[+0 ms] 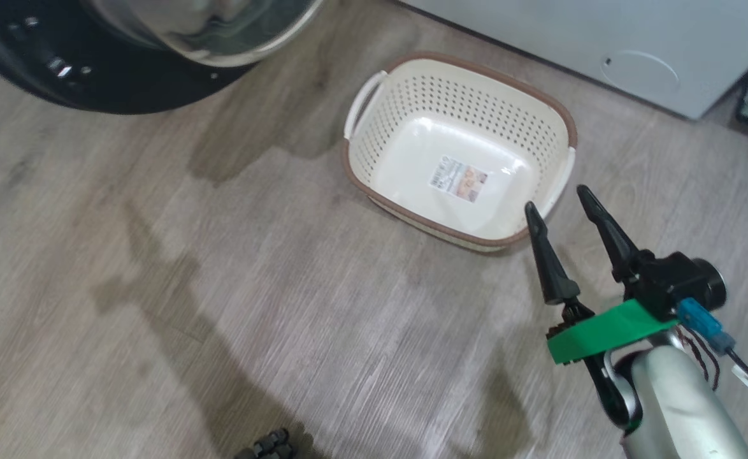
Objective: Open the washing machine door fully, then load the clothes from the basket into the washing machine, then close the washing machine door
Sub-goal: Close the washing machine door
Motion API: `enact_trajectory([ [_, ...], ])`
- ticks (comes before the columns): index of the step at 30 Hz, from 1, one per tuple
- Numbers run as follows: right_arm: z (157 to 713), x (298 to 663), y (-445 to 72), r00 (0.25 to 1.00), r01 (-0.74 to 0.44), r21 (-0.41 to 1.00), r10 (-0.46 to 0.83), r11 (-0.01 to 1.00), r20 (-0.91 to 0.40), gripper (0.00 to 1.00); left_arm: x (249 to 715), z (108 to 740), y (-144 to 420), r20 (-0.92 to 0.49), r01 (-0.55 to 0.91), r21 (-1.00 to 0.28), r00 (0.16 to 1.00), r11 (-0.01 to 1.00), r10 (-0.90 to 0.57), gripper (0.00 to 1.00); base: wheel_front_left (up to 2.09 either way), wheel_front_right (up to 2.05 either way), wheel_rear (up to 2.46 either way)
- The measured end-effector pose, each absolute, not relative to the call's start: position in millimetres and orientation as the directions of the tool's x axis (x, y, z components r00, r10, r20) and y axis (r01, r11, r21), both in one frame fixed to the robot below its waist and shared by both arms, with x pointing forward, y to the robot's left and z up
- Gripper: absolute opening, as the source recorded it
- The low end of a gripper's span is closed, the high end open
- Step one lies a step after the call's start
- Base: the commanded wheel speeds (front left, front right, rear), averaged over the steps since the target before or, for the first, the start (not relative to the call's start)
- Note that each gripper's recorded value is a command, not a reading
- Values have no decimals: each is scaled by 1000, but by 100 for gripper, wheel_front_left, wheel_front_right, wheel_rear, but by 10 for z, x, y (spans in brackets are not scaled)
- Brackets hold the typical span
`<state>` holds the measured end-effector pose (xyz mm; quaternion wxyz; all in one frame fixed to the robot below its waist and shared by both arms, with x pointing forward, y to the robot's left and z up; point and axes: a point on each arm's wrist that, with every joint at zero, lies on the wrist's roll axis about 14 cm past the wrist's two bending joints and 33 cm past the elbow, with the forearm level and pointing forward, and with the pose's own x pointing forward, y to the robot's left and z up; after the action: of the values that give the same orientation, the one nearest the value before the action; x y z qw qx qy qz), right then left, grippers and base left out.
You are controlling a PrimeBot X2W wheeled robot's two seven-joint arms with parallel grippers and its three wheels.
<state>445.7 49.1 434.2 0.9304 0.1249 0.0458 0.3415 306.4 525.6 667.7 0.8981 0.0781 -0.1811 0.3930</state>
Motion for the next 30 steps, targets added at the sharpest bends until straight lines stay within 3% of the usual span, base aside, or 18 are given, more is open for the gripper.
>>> enact_trajectory([
  [8,4270,4534,356,785,-595,269,620,757,-9,100,3460,6227,5636,205,-737,-355,540,576,817,0,0,0,0],
  [12,4208,4560,251,801,-571,268,598,776,-24,100,3740,5863,5615,21,-655,-607,554,451,833,0,0,0,0],
  [16,4187,4606,183,813,-555,266,582,788,-27,100,3981,5604,5515,-105,-566,-758,596,324,796,0,0,0,0],
  [21,4140,4606,125,820,-542,266,571,798,-41,100,4211,5362,5343,-214,-456,-877,658,155,722,0,0,0,0],
  [30,4199,4641,106,825,-540,256,564,802,-27,100,4367,5225,5135,-286,-416,-905,745,85,603,0,0,0,0],
])
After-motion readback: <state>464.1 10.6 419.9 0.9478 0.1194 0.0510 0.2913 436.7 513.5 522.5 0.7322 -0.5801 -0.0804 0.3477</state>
